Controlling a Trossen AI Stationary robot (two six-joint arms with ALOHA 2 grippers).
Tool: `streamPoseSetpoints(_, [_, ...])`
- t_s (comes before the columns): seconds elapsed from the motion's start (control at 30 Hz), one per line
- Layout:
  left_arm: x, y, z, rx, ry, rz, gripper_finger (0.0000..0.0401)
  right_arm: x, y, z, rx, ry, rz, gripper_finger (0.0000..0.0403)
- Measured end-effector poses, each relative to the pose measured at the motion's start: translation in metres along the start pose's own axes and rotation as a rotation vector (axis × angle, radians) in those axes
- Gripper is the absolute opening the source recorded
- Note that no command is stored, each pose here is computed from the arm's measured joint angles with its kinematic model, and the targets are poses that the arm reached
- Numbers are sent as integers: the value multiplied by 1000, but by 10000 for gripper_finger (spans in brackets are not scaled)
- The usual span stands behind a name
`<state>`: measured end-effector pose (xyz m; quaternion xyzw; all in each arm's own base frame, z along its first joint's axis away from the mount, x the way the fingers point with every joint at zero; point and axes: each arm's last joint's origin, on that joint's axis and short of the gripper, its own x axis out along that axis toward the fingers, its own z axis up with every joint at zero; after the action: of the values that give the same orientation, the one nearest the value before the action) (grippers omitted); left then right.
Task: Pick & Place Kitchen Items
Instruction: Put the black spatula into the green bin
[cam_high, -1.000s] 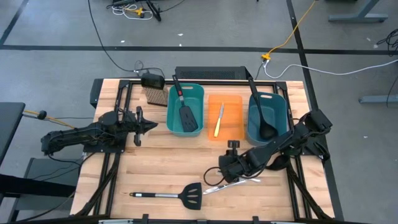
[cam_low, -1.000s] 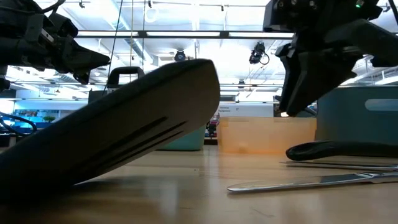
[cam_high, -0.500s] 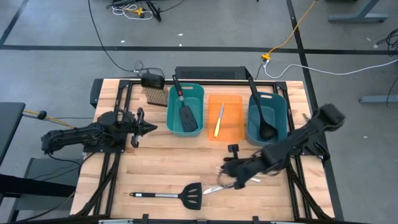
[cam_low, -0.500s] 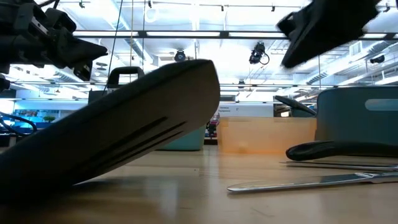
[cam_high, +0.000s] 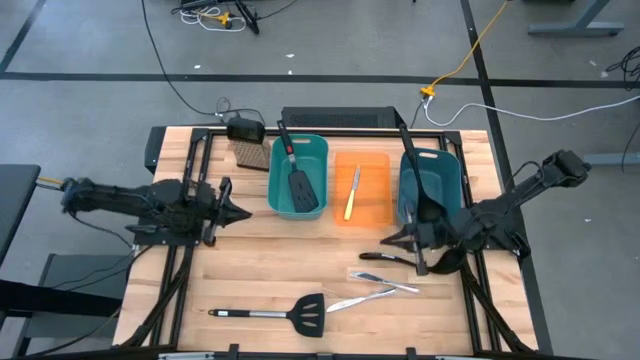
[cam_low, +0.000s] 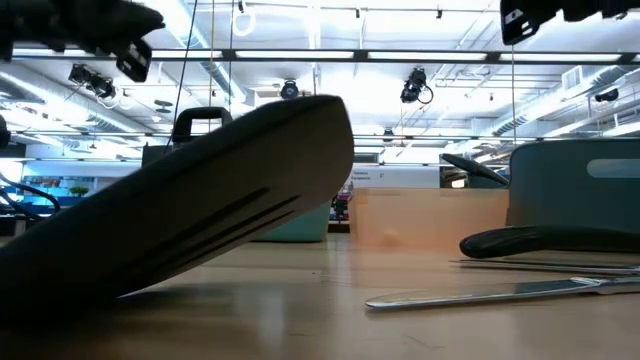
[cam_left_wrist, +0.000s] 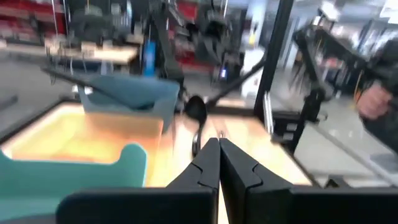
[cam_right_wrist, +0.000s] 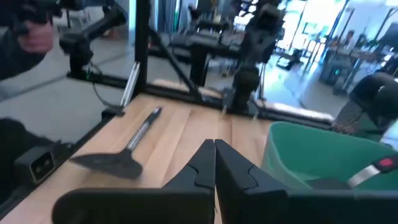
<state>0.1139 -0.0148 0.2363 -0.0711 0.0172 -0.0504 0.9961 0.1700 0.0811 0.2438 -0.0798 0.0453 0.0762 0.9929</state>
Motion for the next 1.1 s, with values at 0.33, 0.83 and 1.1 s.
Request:
streamPoseSetpoints(0.33, [54, -50, 17, 44, 500, 17, 8, -29, -9, -22, -21, -197, 60, 8])
streamPoseSetpoints(0.83, [104, -119, -9, -269, 932, 25, 126, -44, -23, -25, 9, -207, -11, 8])
streamPoseSetpoints(1.1, [112, -171, -49, -179, 1098, -23, 235, -44, -23, -25, 14, -206, -13, 8])
